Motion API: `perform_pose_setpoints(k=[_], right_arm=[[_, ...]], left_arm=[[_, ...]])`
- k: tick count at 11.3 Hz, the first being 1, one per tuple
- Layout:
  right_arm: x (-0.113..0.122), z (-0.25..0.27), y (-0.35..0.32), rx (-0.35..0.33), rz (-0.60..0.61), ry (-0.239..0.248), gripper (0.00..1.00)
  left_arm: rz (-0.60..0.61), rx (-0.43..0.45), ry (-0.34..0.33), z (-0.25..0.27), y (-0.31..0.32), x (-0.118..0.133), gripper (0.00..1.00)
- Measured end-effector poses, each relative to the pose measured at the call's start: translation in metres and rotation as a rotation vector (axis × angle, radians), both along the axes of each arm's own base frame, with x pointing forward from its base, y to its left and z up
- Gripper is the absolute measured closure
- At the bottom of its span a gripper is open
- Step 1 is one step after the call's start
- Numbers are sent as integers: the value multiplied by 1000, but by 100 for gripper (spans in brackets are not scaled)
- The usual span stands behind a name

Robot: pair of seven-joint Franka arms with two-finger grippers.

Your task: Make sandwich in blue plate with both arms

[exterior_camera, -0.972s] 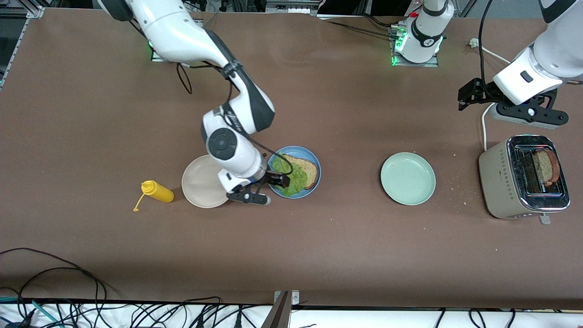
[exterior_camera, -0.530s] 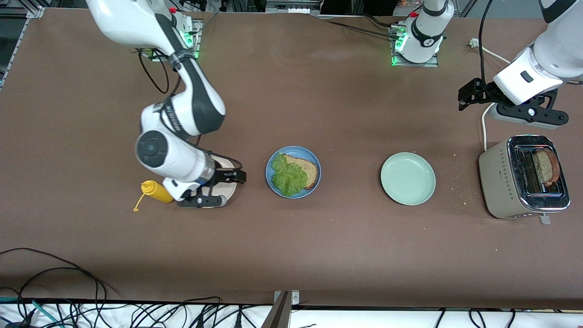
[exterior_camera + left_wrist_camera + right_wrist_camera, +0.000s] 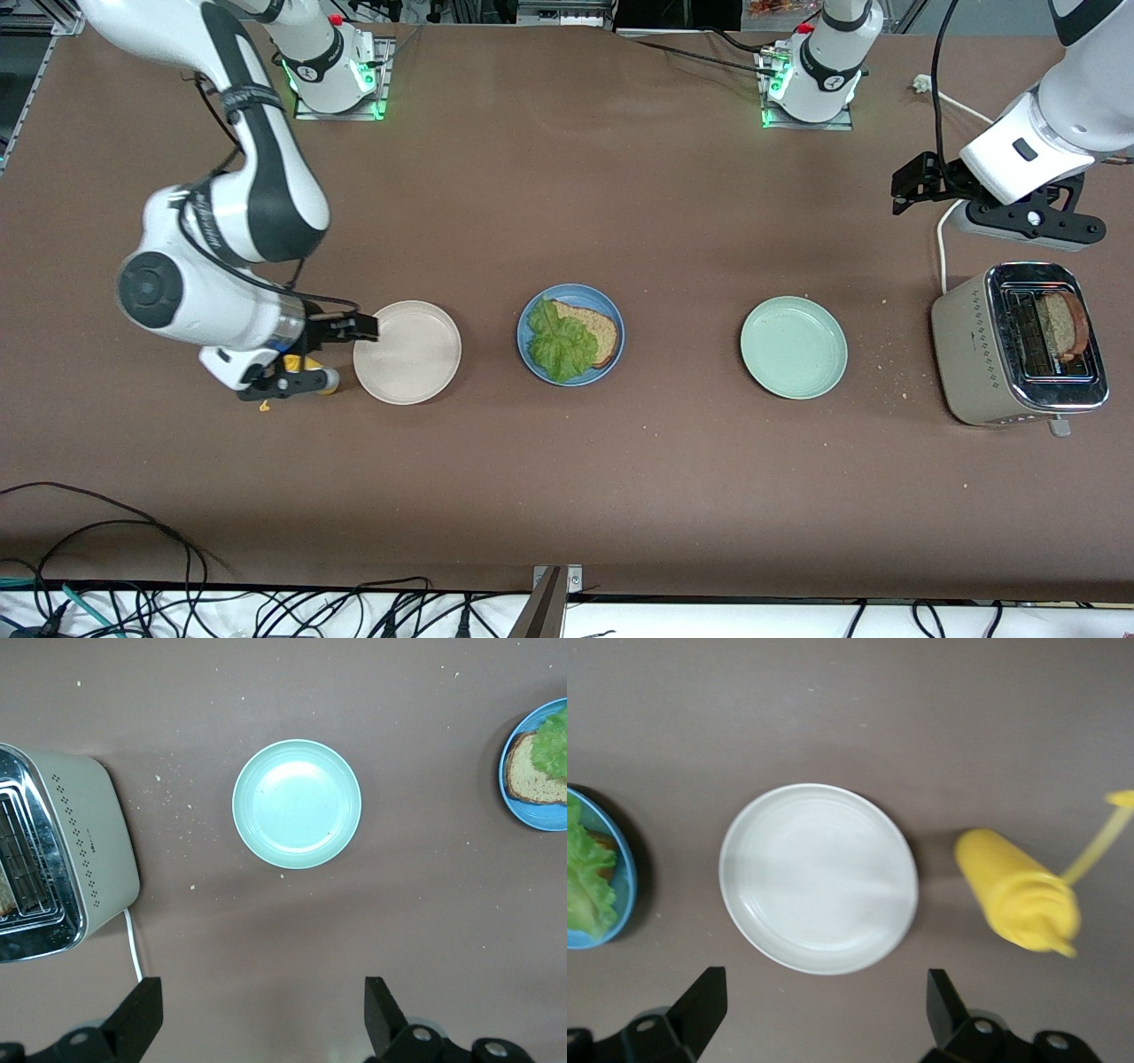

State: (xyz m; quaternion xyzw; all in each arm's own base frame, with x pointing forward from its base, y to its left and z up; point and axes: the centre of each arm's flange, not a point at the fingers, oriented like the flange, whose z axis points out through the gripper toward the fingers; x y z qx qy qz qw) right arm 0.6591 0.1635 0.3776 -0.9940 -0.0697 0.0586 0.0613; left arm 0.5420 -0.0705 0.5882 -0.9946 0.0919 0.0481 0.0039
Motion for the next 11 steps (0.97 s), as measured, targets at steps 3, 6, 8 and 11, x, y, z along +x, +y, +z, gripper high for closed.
perform_pose_setpoints(k=[3, 6, 8, 11], right_arm=[[-5, 33, -47, -25, 30, 14, 0], [-9, 53, -93, -52, 47, 20, 0], [-12, 68, -116, -59, 23, 8, 0], [-23, 111, -140, -60, -14, -48, 0]], left_arm=[[-1, 0, 1, 0, 0, 0, 0], [0, 1, 5, 0, 0, 0, 0], [0, 1, 6, -1, 0, -1, 0], [-11, 1, 25, -9, -6, 2, 0]])
